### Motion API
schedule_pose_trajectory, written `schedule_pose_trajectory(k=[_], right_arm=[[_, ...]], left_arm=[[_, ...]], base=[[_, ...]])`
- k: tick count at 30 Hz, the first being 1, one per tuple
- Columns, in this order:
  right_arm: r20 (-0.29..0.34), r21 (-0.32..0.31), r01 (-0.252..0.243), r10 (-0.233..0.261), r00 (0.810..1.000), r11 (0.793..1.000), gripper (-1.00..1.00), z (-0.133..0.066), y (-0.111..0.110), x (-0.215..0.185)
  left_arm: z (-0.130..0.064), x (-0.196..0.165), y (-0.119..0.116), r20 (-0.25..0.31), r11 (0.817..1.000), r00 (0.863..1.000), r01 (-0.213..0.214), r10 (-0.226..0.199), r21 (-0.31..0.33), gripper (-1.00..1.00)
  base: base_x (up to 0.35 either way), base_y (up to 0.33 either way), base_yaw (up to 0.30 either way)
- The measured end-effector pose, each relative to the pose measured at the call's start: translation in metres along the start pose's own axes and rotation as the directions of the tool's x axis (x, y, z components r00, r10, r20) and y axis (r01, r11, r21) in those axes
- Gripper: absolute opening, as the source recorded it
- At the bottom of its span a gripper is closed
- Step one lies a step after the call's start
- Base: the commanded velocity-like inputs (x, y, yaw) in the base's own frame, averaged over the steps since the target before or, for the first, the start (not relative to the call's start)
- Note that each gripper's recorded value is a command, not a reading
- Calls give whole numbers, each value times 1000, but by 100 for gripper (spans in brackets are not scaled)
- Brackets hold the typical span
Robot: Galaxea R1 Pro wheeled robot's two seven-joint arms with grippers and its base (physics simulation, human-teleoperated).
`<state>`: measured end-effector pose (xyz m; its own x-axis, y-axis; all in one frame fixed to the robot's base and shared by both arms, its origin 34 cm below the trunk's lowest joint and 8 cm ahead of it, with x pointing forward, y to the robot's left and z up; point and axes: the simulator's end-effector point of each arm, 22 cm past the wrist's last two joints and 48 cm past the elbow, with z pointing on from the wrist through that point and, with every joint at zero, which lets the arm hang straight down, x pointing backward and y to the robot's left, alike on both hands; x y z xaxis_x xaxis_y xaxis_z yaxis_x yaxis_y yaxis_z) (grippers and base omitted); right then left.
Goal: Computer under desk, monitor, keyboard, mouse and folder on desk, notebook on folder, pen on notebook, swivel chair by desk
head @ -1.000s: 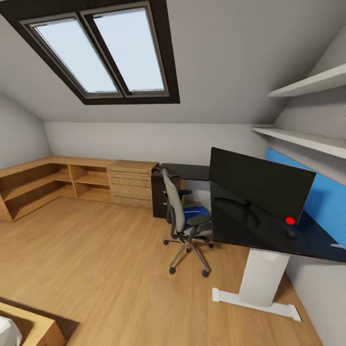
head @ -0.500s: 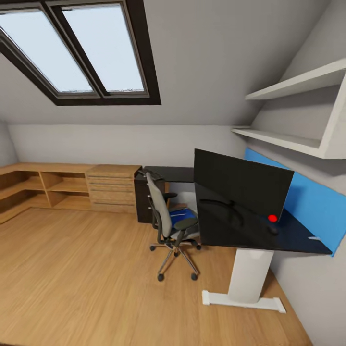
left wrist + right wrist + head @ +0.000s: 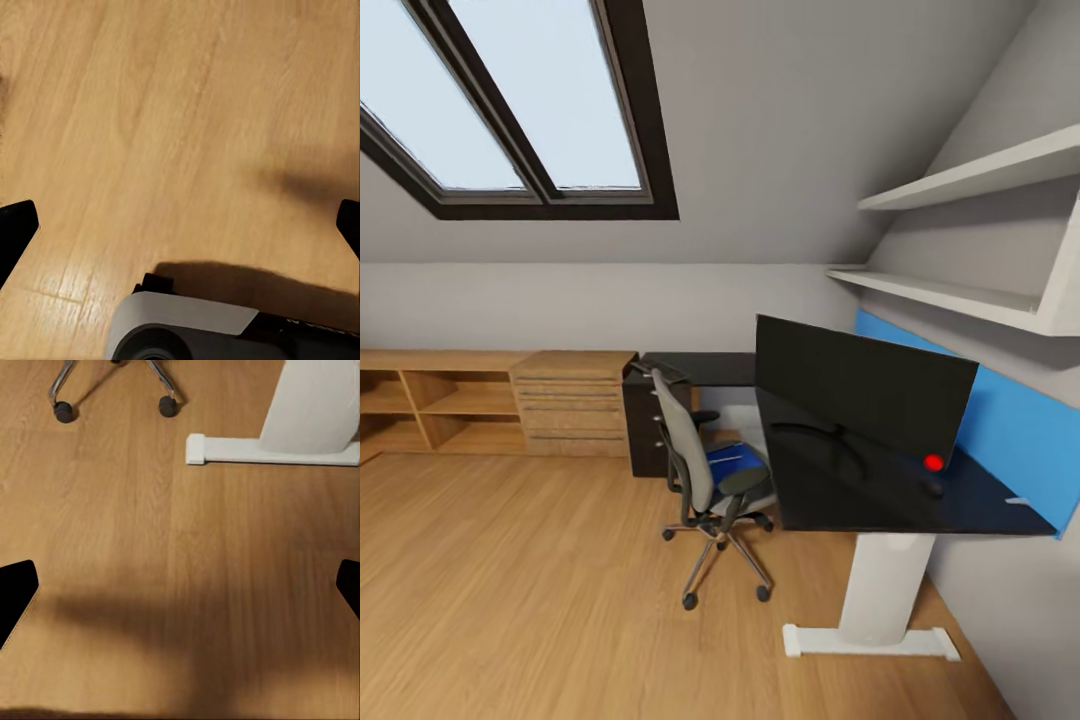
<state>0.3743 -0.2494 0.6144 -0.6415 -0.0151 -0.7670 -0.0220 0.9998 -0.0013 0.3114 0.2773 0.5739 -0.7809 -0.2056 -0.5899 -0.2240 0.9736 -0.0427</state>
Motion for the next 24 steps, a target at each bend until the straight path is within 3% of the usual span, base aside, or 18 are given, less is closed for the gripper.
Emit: schedule_pose_trajectory(k=[8,24], right_arm=[[2,0,0,0,1000,1000,100,0,0,0],[-17,0,0,0,1000,1000,100,-1,0,7]], left_arm=[[0,1,-1,-3,1000,1000,0,0,1,100],[-1,8,1,-22,1000,1000,-2,2,-4,100]], base=[[269,147,-1],[240,10,0]])
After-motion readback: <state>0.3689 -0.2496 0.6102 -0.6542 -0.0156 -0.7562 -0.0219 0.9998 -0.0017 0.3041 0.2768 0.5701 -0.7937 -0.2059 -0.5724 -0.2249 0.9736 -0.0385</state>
